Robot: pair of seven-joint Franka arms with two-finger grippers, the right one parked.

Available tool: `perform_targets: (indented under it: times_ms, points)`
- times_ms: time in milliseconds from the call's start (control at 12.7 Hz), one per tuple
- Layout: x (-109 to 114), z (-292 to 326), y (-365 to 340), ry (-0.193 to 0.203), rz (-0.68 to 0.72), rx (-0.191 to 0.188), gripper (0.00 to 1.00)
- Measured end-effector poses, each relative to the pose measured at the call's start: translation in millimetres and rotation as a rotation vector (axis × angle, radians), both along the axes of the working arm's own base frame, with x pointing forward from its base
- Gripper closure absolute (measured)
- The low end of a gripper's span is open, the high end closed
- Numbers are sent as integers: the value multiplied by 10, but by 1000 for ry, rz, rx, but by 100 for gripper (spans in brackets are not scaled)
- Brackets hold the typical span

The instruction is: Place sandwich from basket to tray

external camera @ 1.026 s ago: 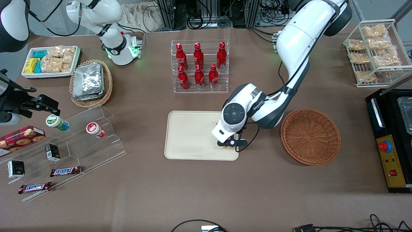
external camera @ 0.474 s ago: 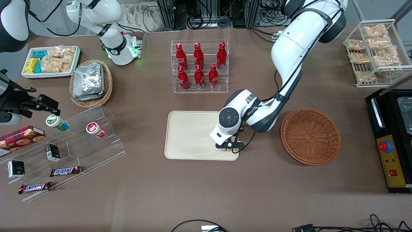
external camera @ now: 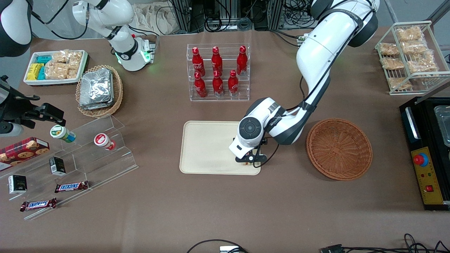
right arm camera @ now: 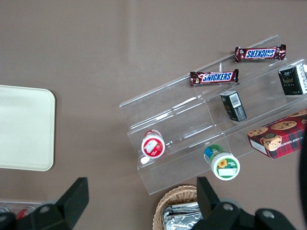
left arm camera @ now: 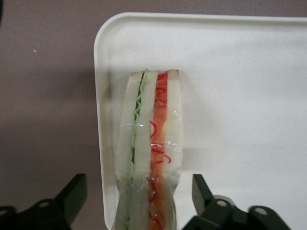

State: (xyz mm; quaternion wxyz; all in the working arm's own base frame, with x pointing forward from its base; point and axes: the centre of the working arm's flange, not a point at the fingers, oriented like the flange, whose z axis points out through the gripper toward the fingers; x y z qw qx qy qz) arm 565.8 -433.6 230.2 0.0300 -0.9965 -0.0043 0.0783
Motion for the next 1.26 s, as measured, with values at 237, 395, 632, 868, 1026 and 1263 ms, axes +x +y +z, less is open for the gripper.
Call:
perform_targets:
  times_ms: [237,395,632,868,1026,1263]
  points:
    - [12,21,-3,-4,1,-2,0]
    - [55,145,-13,-23,12,-12,0]
    - [174,767,5,-113,76,-38,0]
    - [286,1605,358,-174,129,-19,0]
    - [322,2086,664,-201,172,-2,0]
    - [305,2512,1079,-215,233,0,0]
